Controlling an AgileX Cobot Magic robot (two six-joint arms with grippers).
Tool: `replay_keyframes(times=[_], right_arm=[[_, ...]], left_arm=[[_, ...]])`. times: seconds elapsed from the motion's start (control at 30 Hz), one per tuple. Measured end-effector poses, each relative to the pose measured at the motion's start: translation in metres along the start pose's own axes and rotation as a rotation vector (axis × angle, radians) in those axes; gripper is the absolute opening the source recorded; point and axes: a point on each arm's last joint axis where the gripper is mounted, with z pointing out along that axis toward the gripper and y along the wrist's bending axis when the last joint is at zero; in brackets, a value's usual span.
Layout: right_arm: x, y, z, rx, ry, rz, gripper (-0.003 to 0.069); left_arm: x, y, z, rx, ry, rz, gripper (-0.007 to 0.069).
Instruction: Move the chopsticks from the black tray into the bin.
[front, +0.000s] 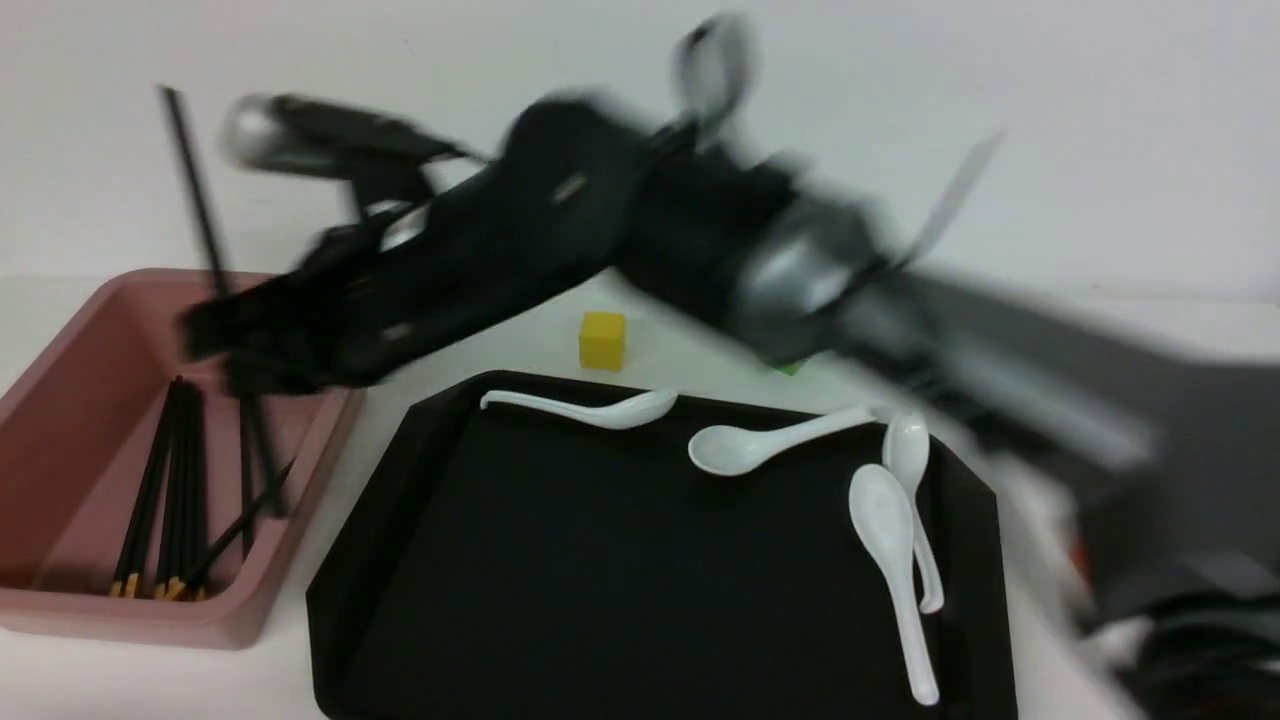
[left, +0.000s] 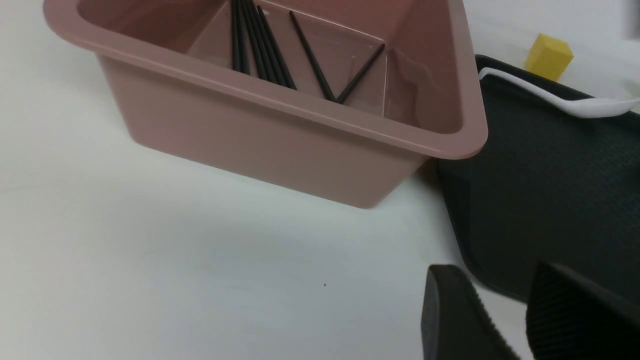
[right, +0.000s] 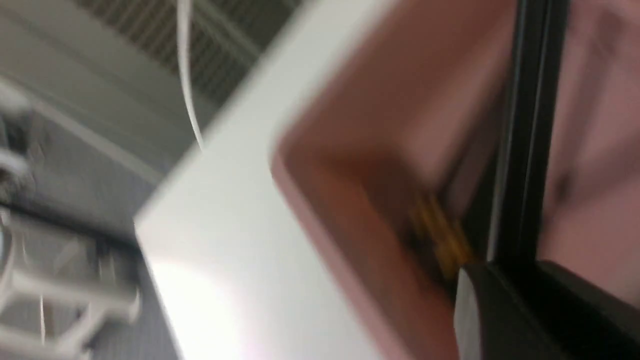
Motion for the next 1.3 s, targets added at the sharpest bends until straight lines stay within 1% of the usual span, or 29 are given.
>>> replay_keyframes(times=[0.13,0.23,0.33,0.47,0.57,0.67,0.77,0.83,0.93,0.97,1.03,1.07,1.1,1.13,1.17,1.23,1.3], right_arm=[[0.011,0.0,0.044,-0.025,-0.182,-0.012,0.0106],[0.024,-0.007,0.065,-0.014,-0.225,-0.016,0.0108],[0.033,-0.012,0.073,-0.006,-0.213,-0.023,0.0123],[0.042,-0.02,0.078,0.009,-0.133,-0.085,0.019],[0.036,-0.019,0.069,0.004,-0.087,-0.108,0.0227],[0.031,-0.017,0.06,-0.003,-0.035,-0.127,0.0233],[0.015,-0.01,0.029,-0.006,0.08,-0.197,0.0214],[0.005,-0.006,0.006,0.007,0.149,-0.247,0.0188],[-0.014,0.007,-0.044,0.03,0.26,-0.32,0.0128],[-0.016,0.009,-0.048,0.028,0.265,-0.322,0.0123],[-0.032,0.025,-0.103,0.062,0.334,-0.382,0.0059],[-0.04,0.031,-0.125,0.079,0.326,-0.4,0.0034],[-0.041,0.033,-0.129,0.083,0.323,-0.404,0.0034],[-0.052,0.043,-0.161,0.114,0.281,-0.413,0.0],[-0.06,0.054,-0.189,0.145,0.232,-0.418,-0.0009],[-0.067,0.071,-0.234,0.199,0.156,-0.444,-0.0013],[-0.067,0.08,-0.267,0.256,0.112,-0.477,-0.0013]], left_arm=[[0.0,0.0,0.0,0.0,0.0,0.0,0.0239],[0.0,0.0,0.0,0.0,0.0,0.0,0.0238],[0.0,0.0,0.0,0.0,0.0,0.0,0.0238],[0.0,0.0,0.0,0.0,0.0,0.0,0.0238],[0.0,0.0,0.0,0.0,0.0,0.0,0.0238],[0.0,0.0,0.0,0.0,0.0,0.0,0.0238],[0.0,0.0,0.0,0.0,0.0,0.0,0.0238],[0.0,0.0,0.0,0.0,0.0,0.0,0.0238],[0.0,0.0,0.0,0.0,0.0,0.0,0.0238],[0.0,0.0,0.0,0.0,0.0,0.0,0.0238],[0.0,0.0,0.0,0.0,0.0,0.0,0.0238],[0.0,0.0,0.0,0.0,0.0,0.0,0.0238],[0.0,0.0,0.0,0.0,0.0,0.0,0.0238],[0.0,0.0,0.0,0.0,0.0,0.0,0.0238],[0.0,0.0,0.0,0.0,0.0,0.0,0.0238],[0.0,0.0,0.0,0.001,0.0,0.0,0.0238],[0.0,0.0,0.0,0.001,0.0,0.0,0.0238]])
